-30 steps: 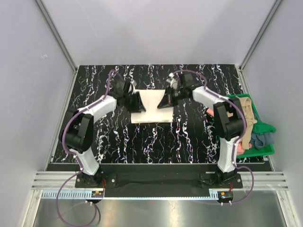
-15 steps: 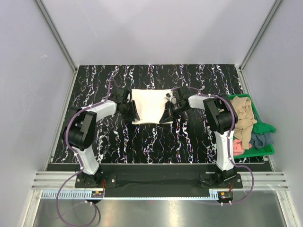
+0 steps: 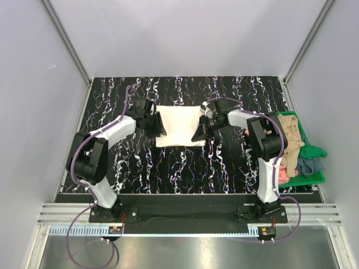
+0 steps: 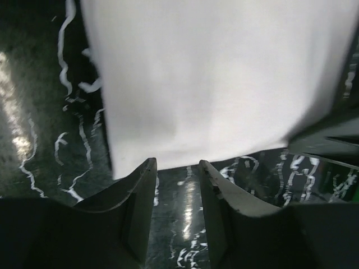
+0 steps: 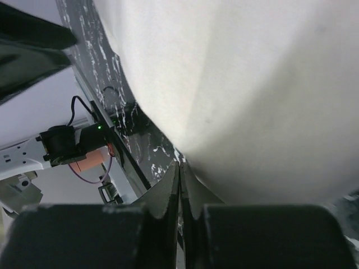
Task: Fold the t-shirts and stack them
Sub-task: Fold the tshirt
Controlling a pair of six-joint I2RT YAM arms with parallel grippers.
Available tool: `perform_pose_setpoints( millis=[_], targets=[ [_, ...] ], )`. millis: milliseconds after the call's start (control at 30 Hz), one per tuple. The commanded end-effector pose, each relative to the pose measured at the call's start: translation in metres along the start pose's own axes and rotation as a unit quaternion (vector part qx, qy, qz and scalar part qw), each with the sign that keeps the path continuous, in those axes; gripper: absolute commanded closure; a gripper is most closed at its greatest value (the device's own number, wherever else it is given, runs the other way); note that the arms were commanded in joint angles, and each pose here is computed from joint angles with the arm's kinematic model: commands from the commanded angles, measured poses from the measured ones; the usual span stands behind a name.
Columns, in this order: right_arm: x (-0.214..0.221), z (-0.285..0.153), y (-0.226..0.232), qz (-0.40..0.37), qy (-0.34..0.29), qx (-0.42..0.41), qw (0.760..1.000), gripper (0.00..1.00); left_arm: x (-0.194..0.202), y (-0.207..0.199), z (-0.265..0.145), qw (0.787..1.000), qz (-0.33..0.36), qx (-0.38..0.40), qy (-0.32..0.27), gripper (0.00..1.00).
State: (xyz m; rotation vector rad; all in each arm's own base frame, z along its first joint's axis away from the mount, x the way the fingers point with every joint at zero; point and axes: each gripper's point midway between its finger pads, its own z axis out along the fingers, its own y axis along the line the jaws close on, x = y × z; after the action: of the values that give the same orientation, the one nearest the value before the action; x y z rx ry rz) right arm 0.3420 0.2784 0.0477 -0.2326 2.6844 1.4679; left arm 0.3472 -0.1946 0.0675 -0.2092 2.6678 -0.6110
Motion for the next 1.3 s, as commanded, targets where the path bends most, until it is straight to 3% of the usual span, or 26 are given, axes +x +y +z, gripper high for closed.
perform_pose_setpoints(
  millis=[0, 233, 300, 433, 633, 767, 933, 967, 1000, 1067, 1167, 1267],
  targets=[
    [0.0, -0.014, -0.013, -0.002, -0.018, 0.022, 1.0, 0.92, -0.028, -0.059, -0.027, 0.996, 0.036, 0.067, -0.052, 0.59],
    [0.005, -0.013, -0.021, 0.011, -0.023, 0.025, 0.999, 0.92, -0.011, -0.094, 0.0, 0.993, 0.058, 0.101, -0.018, 0.58],
    [0.002, -0.019, -0.024, 0.024, -0.032, 0.032, 0.999, 0.87, -0.01, -0.098, 0.007, 0.993, 0.061, 0.105, -0.014, 0.58],
    [-0.004, -0.034, -0.023, 0.036, -0.062, 0.063, 0.995, 0.87, -0.003, -0.097, 0.026, 0.993, 0.065, 0.103, -0.004, 0.58],
    [-0.009, -0.06, -0.001, 0.027, -0.114, 0.089, 0.989, 0.82, 0.029, -0.063, 0.067, 0.996, 0.056, 0.062, 0.039, 0.58],
    [-0.019, -0.082, 0.014, 0.012, -0.159, 0.119, 0.98, 0.79, 0.033, -0.056, 0.063, 0.996, 0.06, 0.047, 0.036, 0.58],
    [-0.038, -0.104, 0.02, -0.008, -0.206, 0.166, 0.964, 0.78, 0.008, -0.072, 0.031, 0.996, 0.082, 0.04, 0.006, 0.56],
    [-0.041, -0.106, 0.02, -0.01, -0.211, 0.17, 0.963, 0.74, 0.003, -0.076, 0.024, 0.995, 0.087, 0.043, 0.0, 0.55],
    [-0.044, -0.107, 0.014, -0.013, -0.214, 0.182, 0.96, 0.62, -0.003, -0.082, 0.018, 0.995, 0.089, 0.047, -0.009, 0.55],
    [-0.048, -0.106, 0.009, -0.018, -0.216, 0.192, 0.957, 0.59, -0.01, -0.082, 0.004, 0.995, 0.09, 0.038, -0.023, 0.54],
    [-0.057, -0.1, -0.001, -0.03, -0.208, 0.202, 0.957, 0.42, -0.016, -0.077, -0.011, 0.995, 0.079, 0.045, -0.034, 0.54],
    [-0.07, -0.094, -0.011, -0.042, -0.201, 0.211, 0.956, 0.34, -0.017, -0.05, -0.017, 0.996, 0.067, 0.035, -0.036, 0.53]
  ],
)
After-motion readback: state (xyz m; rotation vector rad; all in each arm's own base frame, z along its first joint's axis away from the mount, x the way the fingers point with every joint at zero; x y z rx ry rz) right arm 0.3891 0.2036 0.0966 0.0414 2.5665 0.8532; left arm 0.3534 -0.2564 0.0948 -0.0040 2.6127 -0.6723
